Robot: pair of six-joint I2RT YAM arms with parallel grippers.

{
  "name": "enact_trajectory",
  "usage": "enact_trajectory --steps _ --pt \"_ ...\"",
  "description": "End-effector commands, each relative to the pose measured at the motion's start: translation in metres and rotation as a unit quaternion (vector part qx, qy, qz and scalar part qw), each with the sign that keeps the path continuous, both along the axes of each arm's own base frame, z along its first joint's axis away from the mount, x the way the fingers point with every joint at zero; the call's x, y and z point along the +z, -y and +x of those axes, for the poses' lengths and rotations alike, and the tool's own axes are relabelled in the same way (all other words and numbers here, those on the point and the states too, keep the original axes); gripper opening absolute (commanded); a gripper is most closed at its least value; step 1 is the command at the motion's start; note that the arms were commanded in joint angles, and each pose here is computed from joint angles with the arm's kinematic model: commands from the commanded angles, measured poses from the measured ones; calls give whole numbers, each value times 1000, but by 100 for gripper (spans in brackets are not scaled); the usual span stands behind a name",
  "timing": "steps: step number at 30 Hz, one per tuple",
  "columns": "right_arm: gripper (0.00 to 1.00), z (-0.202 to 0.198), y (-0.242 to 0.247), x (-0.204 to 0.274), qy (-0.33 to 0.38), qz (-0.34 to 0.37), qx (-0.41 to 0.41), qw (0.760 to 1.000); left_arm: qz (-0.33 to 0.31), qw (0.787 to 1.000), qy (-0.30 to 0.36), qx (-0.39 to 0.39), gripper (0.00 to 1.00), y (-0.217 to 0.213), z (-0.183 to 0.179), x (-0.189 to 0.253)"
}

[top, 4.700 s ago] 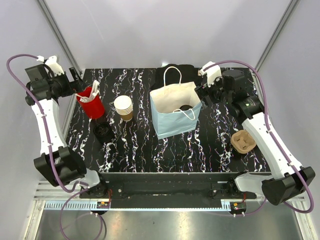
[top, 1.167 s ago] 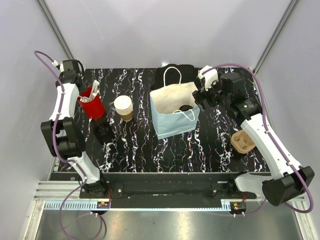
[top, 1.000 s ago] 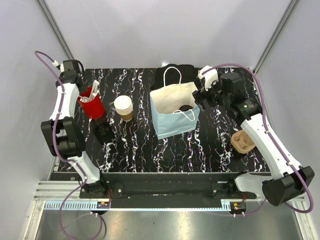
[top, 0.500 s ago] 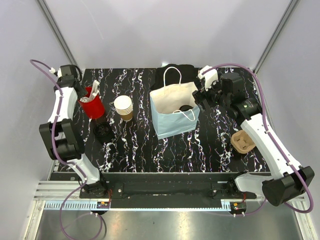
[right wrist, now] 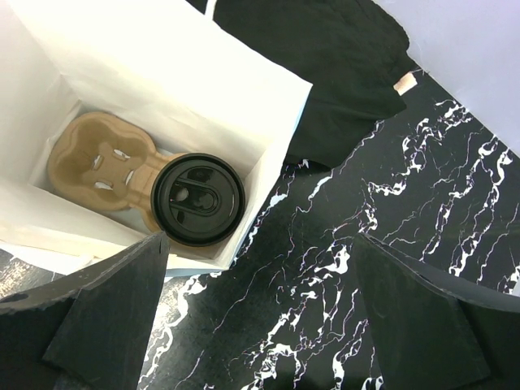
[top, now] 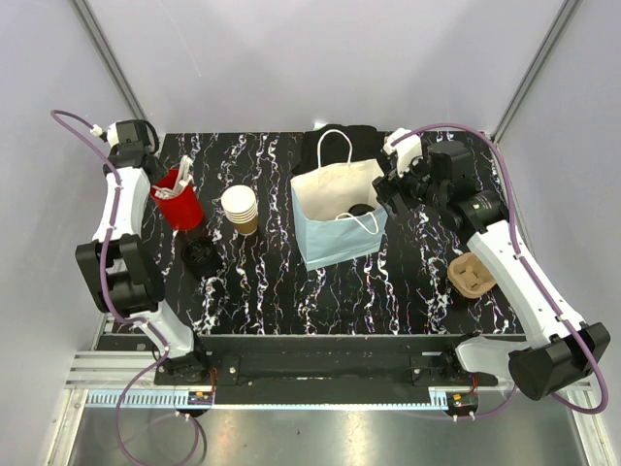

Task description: Pack the takeout coffee

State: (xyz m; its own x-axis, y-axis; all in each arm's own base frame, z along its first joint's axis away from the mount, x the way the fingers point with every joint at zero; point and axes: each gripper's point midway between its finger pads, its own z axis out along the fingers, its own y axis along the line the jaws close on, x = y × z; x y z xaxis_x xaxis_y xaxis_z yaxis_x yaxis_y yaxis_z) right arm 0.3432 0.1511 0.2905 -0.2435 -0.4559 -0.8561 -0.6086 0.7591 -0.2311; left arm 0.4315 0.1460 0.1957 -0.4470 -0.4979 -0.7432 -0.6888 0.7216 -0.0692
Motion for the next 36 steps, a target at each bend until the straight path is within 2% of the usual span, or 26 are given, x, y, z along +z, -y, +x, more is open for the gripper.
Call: enact_trajectory --steps 1,7,14,17,18,21,26,31,34,35,36 --pt "100 -2 -3 11 11 17 7 1000 32 999 30 24 52 -14 13 21" --pt "100 -4 -5 12 8 20 10 1000 41 998 26 26 48 -18 18 21" --pt "100 -5 -4 14 9 22 11 1000 53 998 15 30 34 -18 18 16" --pt "100 -6 -6 14 8 23 14 1000 56 998 9 29 25 -18 18 12" --pt "100 -6 -5 13 7 22 14 1000 57 998 8 28 14 -18 18 12" --pt "100 -6 -5 15 9 24 14 1000 54 998 3 24 0 -17 20 7" --pt "100 -7 -6 15 8 24 16 1000 48 999 3 19 0 -14 19 9" --pt "100 -7 -6 15 8 24 15 1000 21 999 29 -20 0 3 23 23" --pt "100 -8 -6 16 9 25 16 1000 -5 997 53 -63 15 21 25 38" --pt "100 -8 -6 17 11 25 16 999 -9 995 63 -74 25 26 24 46" --pt "100 -8 -6 17 11 25 15 1000 -17 994 67 -89 29 31 23 49"
